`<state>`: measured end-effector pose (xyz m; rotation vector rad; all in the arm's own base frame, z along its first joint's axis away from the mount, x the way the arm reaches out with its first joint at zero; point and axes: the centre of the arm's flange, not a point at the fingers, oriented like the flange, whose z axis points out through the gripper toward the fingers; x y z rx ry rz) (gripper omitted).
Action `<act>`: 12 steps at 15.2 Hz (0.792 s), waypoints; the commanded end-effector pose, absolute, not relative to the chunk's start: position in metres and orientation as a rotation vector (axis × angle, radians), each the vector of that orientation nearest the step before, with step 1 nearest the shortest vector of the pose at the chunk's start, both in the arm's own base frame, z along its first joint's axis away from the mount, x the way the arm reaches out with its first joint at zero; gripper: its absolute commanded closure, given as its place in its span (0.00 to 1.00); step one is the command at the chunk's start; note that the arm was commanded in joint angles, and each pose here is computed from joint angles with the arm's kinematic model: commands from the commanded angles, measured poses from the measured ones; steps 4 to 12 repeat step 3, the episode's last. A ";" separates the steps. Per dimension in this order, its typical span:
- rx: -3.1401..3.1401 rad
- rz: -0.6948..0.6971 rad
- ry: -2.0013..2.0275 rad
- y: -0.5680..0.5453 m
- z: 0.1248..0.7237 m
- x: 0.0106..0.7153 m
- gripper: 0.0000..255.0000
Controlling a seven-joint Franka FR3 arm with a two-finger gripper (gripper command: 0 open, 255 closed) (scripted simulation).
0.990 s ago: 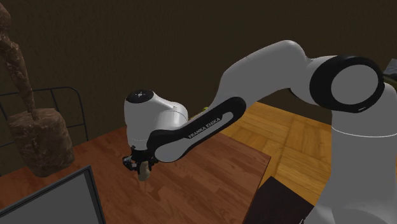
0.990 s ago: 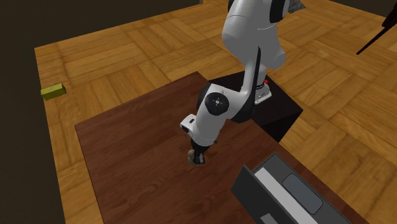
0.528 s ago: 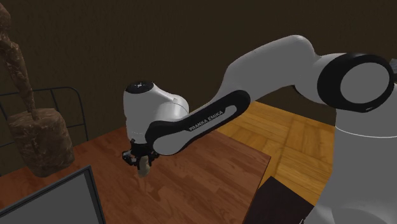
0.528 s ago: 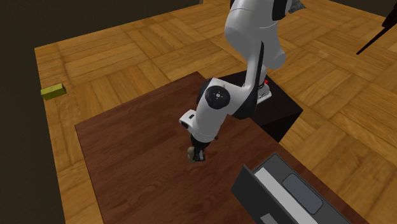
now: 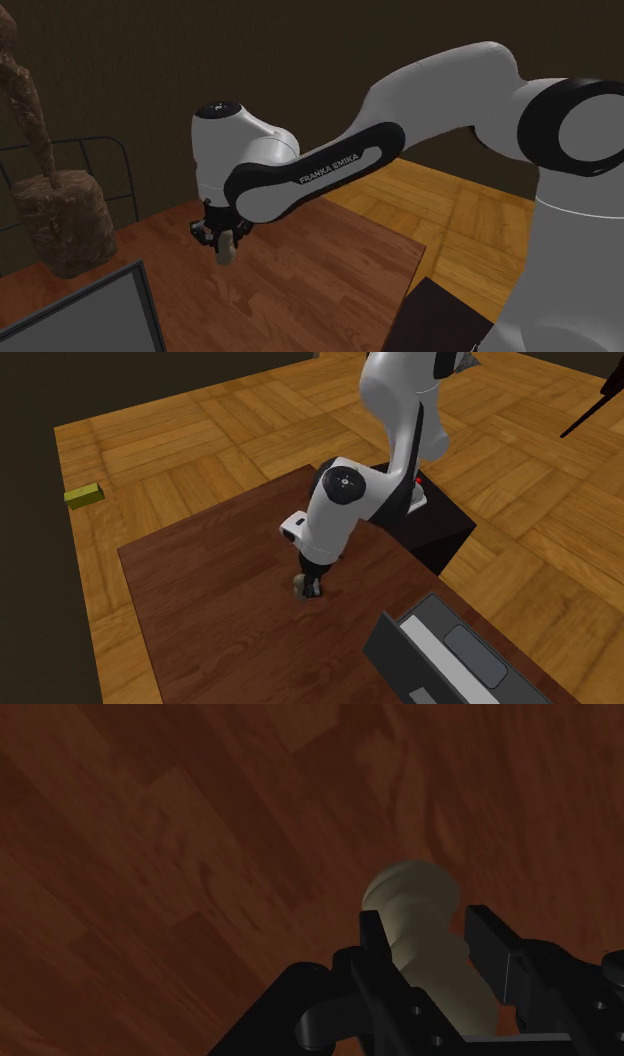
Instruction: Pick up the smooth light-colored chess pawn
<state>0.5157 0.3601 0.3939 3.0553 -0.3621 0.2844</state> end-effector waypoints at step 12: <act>3.055 0.284 -0.362 0.361 0.406 0.515 1.00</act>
